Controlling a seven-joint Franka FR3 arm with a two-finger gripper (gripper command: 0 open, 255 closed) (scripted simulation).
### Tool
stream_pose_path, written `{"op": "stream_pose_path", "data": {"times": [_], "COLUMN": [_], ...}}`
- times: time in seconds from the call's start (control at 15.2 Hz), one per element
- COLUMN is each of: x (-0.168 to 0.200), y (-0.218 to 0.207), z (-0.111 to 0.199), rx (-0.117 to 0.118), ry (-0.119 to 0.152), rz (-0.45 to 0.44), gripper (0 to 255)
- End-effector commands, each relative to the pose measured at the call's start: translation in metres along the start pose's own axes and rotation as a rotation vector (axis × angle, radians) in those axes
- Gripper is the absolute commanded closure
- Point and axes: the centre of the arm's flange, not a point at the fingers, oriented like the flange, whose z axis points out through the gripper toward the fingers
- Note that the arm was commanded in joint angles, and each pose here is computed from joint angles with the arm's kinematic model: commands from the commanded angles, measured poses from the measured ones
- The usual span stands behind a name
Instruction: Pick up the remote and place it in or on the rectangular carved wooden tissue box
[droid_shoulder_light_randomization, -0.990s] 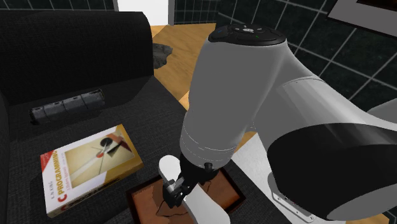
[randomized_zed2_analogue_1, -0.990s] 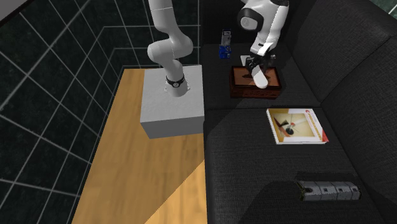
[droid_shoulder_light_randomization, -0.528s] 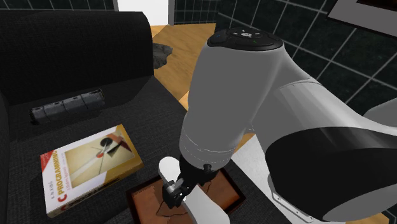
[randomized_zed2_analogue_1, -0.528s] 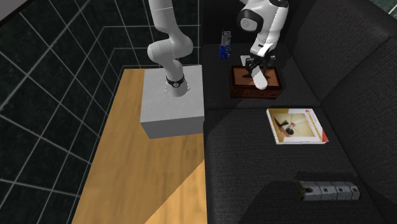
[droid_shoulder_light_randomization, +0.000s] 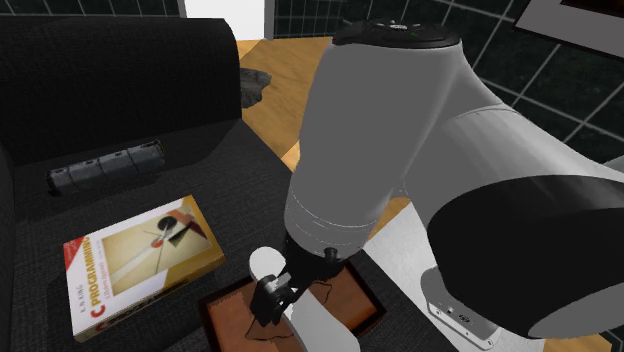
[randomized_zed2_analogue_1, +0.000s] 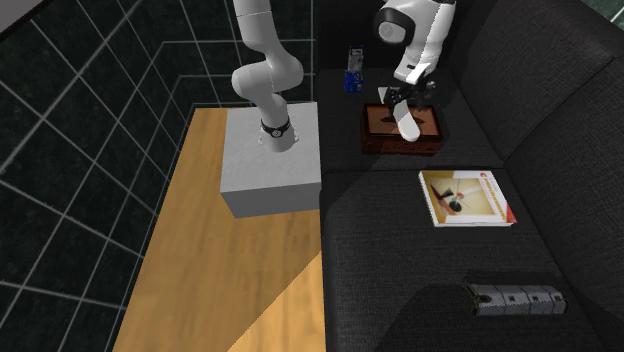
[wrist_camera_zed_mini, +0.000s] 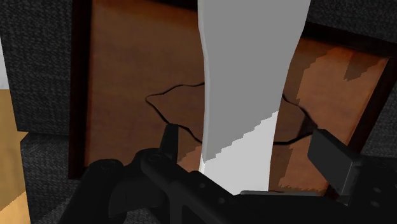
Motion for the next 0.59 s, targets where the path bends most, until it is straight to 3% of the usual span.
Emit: {"op": "stream_pose_path", "data": {"times": [0.0,0.53], "x": [0.0,0.0], "y": [-0.001,-0.001], "z": [-0.024,-0.035], "rx": [-0.001,-0.001], "ry": [-0.001,-0.001], "rz": [0.0,0.0], "gripper": [0,0]}}
